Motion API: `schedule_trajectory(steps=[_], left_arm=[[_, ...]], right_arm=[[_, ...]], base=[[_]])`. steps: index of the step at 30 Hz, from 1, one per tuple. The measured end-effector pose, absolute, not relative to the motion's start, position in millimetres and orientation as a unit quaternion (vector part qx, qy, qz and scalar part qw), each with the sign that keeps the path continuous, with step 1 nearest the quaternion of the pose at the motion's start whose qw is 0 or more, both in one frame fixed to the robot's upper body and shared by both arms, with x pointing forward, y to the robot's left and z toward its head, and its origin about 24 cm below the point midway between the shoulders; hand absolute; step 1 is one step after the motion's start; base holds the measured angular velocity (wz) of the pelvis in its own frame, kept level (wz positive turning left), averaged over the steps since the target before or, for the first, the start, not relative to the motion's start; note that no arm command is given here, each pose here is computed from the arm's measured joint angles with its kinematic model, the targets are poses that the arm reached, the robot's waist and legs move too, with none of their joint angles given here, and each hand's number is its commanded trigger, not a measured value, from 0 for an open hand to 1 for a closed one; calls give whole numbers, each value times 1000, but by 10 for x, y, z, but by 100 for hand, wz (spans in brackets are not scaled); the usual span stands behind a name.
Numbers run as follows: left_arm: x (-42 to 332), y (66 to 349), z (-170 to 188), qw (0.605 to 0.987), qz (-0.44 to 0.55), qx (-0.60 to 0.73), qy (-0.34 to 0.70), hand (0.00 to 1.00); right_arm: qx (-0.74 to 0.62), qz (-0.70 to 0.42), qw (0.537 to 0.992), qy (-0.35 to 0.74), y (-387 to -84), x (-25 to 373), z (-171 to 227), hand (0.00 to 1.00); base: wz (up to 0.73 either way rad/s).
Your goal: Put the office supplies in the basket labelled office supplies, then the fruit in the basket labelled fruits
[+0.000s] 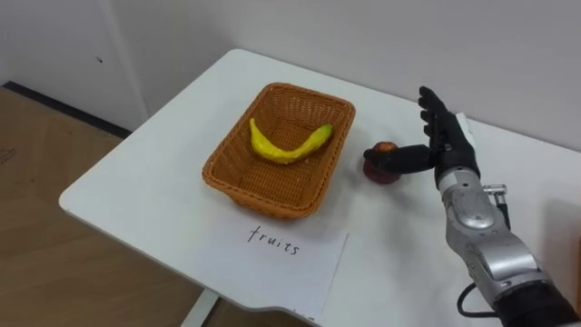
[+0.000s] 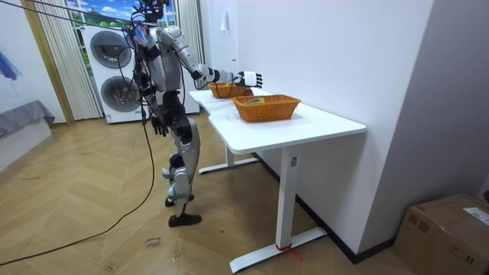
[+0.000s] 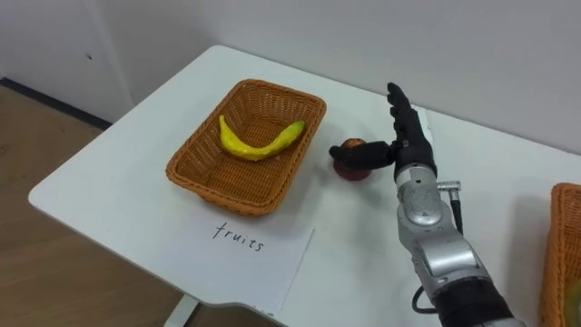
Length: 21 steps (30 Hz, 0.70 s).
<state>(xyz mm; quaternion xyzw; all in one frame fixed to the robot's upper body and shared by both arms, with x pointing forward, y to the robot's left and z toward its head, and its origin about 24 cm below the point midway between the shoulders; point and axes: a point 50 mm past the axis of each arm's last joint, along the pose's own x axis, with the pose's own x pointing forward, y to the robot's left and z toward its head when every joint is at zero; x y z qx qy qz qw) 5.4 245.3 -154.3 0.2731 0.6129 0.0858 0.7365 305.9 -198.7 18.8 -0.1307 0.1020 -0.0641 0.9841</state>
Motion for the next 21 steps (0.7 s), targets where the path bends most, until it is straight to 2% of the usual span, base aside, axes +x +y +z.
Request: schedule_trajectory(steps=[11, 21], left_arm=[[10, 2458, -1543, 733, 85, 274, 617, 0], [-37, 2459, -1542, 729, 86, 273, 622, 0]], right_arm=[[-132, -62, 983, 111, -2003, 3045, 146, 0], [-131, -68, 976, 162, -2123, 2934, -74, 0]], base=[[1], [0]])
